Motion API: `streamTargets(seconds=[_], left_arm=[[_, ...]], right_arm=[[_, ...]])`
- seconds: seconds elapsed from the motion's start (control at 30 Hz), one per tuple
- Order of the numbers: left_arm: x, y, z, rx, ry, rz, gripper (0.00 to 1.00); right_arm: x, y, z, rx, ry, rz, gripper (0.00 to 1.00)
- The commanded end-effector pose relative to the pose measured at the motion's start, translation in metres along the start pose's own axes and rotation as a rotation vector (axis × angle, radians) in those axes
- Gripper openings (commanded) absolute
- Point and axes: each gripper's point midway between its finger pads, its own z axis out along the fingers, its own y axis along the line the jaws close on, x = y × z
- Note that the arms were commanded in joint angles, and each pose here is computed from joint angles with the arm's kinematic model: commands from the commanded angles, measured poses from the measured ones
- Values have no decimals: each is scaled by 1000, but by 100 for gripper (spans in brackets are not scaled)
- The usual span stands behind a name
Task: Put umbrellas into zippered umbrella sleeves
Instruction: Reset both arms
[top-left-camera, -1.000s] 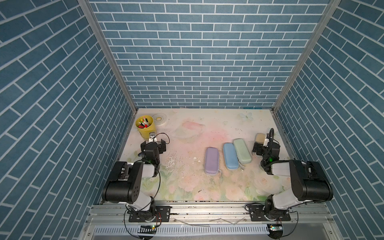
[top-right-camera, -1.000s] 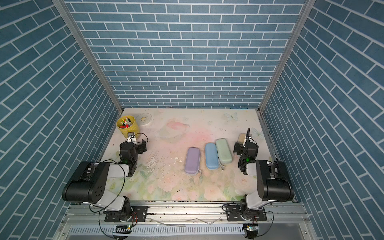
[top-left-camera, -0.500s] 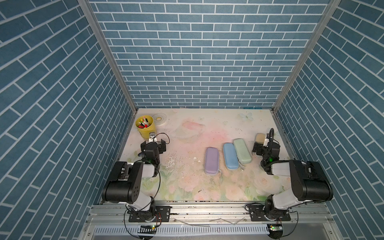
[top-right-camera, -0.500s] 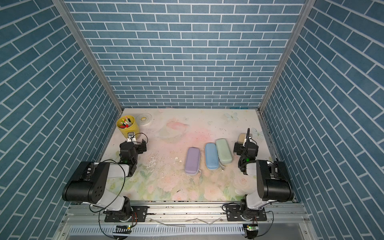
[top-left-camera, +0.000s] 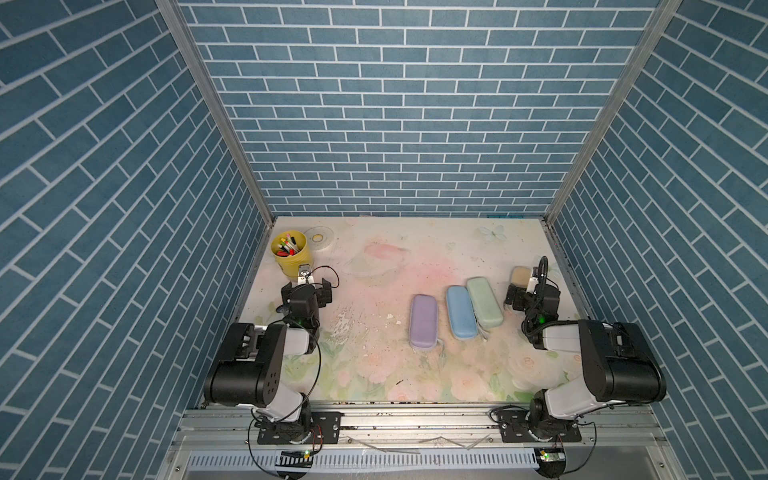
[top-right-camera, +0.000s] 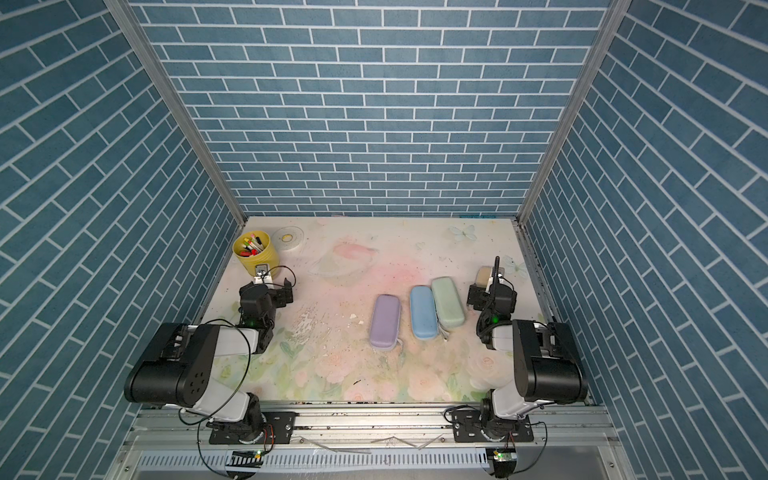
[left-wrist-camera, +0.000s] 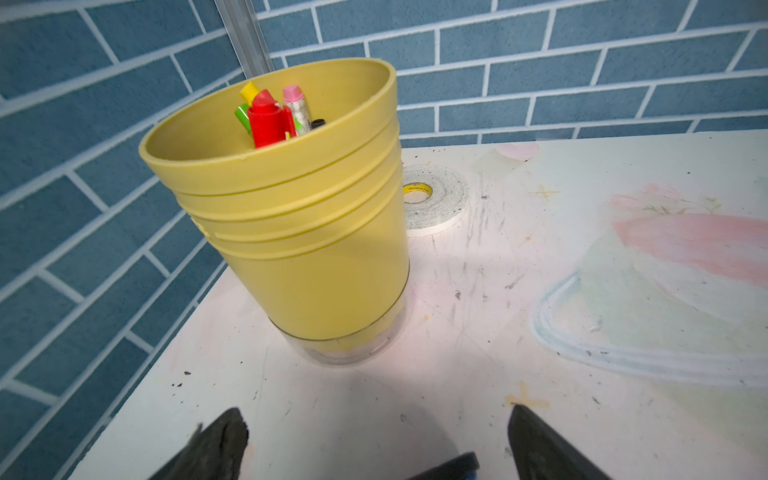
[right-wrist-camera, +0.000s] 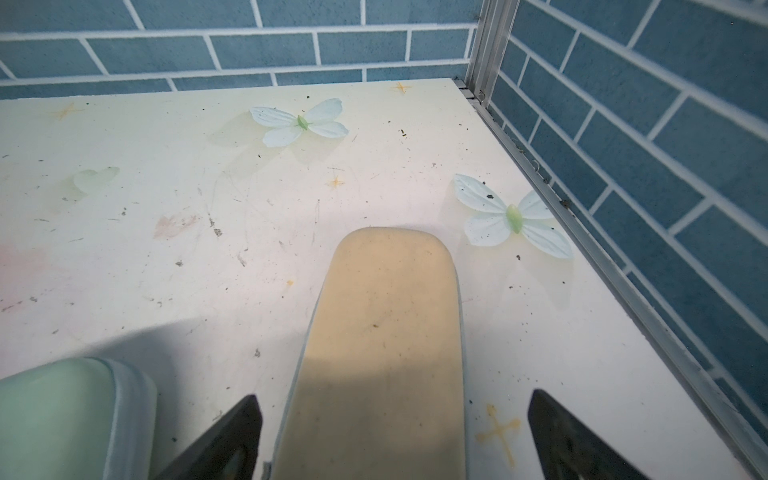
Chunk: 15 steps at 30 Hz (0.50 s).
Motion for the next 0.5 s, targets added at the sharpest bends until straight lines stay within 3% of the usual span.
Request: streamTargets(seconds=[0.0, 0.47], left_arm=[[-1, -2, 1, 8, 1, 4, 99], [-2, -4, -1, 2, -11, 19, 99]], right_arm=[[-16, 0, 2, -4, -47, -1, 99], [-16, 0, 2, -4, -50, -1, 99]])
